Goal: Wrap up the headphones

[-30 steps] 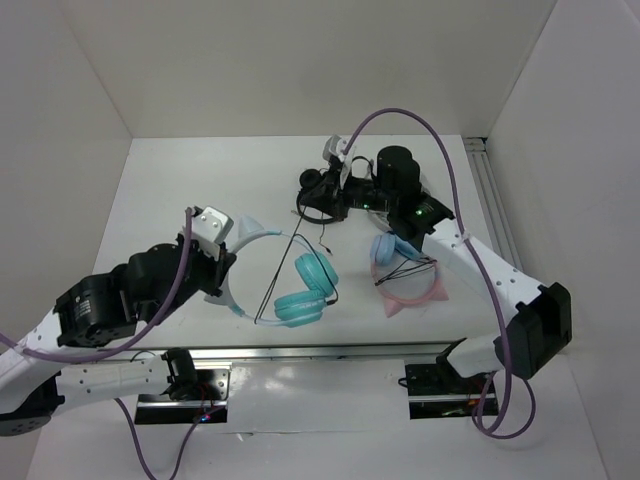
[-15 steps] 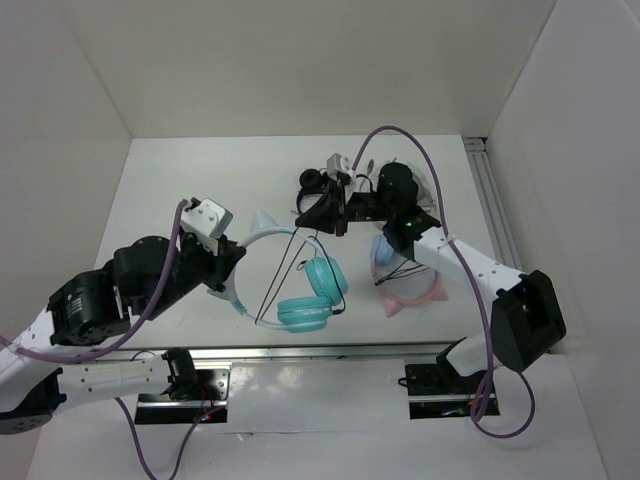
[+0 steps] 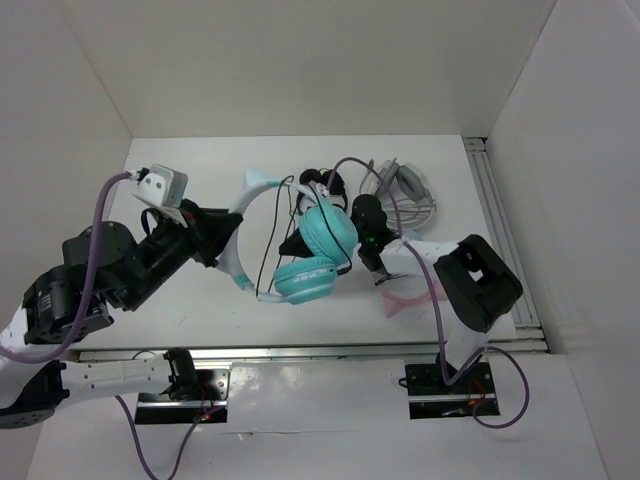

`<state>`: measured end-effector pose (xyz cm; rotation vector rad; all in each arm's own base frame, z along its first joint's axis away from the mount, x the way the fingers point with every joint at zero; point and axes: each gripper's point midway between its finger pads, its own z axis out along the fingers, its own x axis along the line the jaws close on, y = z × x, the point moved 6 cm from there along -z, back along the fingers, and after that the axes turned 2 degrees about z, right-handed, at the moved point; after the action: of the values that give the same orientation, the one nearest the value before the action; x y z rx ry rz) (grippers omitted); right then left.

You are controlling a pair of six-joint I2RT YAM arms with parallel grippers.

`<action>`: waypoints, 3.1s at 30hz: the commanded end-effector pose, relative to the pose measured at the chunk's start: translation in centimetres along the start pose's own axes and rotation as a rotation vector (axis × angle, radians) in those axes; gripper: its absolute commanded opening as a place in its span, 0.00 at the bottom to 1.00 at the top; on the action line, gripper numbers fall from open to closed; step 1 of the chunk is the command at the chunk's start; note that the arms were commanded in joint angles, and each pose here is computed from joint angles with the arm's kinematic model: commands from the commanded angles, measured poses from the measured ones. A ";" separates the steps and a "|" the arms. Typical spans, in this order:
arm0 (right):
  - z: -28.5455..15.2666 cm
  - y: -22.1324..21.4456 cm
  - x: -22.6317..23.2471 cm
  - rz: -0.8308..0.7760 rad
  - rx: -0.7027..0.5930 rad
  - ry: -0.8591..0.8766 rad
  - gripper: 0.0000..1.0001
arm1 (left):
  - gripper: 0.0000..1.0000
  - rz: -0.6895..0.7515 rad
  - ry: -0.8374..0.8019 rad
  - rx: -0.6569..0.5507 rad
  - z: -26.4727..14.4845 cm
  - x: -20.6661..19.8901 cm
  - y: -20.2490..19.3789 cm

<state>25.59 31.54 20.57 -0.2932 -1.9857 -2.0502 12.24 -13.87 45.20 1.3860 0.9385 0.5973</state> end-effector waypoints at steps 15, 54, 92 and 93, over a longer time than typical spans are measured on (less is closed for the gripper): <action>0.8 -3.0 -1.1 0.010 -0.073 0.004 0.28 | 0.00 -0.230 0.153 -0.238 -1.2 1.3 6.3; 3.0 -3.6 -0.5 -0.007 -0.083 -0.005 0.54 | 0.00 -0.252 0.156 -0.256 -2.3 2.1 6.4; 4.9 -4.5 0.9 -0.003 -0.035 0.021 0.10 | 0.00 -0.280 0.179 -0.271 -3.3 2.9 6.5; 4.9 -4.5 0.9 -0.003 -0.035 0.021 0.03 | 0.00 -0.282 0.190 -0.274 -3.3 3.0 6.5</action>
<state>22.84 35.90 15.89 -0.3158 -1.9488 -2.0335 12.46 -9.55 48.05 1.1486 1.1203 0.7017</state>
